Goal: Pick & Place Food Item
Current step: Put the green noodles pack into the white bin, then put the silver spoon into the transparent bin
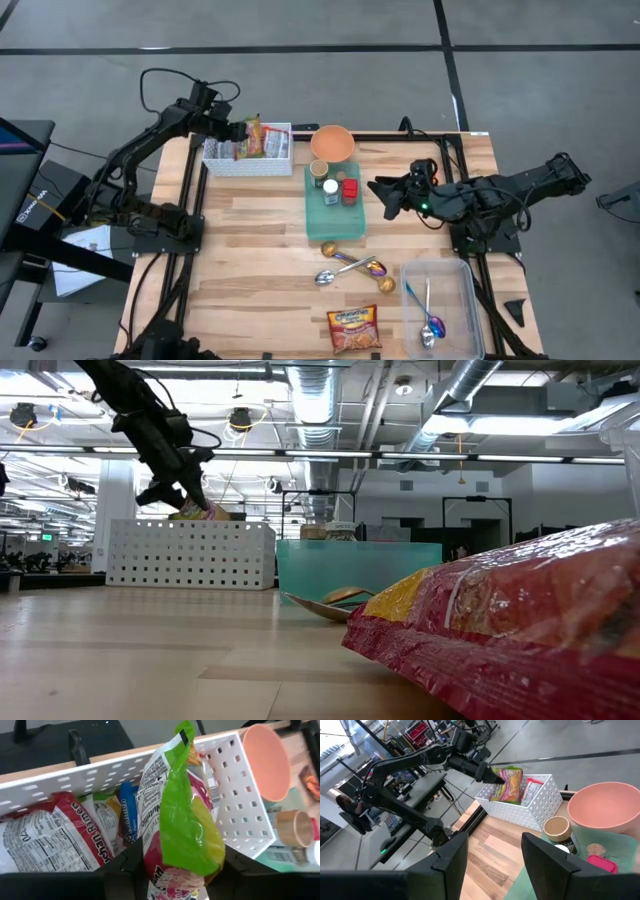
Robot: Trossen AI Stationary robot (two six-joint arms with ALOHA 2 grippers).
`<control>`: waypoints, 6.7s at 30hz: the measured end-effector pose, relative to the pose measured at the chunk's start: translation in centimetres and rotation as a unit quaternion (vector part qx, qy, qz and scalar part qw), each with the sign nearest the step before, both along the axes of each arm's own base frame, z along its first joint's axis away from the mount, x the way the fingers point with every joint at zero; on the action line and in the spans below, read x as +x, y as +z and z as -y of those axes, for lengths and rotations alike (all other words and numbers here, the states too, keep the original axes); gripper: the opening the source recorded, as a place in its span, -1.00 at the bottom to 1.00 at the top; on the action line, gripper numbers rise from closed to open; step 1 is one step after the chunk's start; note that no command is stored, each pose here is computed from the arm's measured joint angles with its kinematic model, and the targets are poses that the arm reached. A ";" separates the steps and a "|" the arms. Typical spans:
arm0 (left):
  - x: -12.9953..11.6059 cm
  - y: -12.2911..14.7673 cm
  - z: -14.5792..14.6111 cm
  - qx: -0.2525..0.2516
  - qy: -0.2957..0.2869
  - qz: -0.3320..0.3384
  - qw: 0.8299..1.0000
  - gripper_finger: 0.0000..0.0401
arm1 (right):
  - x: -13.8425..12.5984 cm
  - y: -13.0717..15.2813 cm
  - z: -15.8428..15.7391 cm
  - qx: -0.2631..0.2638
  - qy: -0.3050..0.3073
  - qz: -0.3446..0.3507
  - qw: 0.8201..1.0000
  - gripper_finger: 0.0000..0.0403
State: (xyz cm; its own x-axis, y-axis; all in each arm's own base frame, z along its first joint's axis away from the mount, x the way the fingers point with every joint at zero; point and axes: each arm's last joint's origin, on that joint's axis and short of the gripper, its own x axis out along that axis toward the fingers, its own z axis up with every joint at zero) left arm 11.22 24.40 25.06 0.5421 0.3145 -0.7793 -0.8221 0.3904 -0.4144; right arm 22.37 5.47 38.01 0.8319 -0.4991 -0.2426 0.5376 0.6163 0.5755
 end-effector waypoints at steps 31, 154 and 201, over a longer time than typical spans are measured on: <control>-0.6 -1.2 0.2 -0.009 0.117 -0.054 0.992 -0.04 | 0.1 0.0 0.3 0.008 -0.010 0.006 1.000 -0.11; 9.2 3.6 34.6 0.074 -0.454 0.248 0.853 -0.22 | -0.8 -2.5 0.3 0.036 0.121 -0.157 0.979 -0.11; 20.6 -14.8 34.9 -0.285 -0.025 0.135 0.949 -0.26 | -1.7 -2.7 -2.0 -0.065 0.212 -0.206 0.953 -0.11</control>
State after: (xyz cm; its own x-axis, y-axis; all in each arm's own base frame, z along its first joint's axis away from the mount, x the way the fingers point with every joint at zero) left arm 31.82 -10.53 10.28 0.7491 -0.1478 -0.6458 -0.6424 0.0761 -0.7626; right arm 20.72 7.51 35.27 0.8135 -0.1866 -0.5508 0.3873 0.8803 0.2739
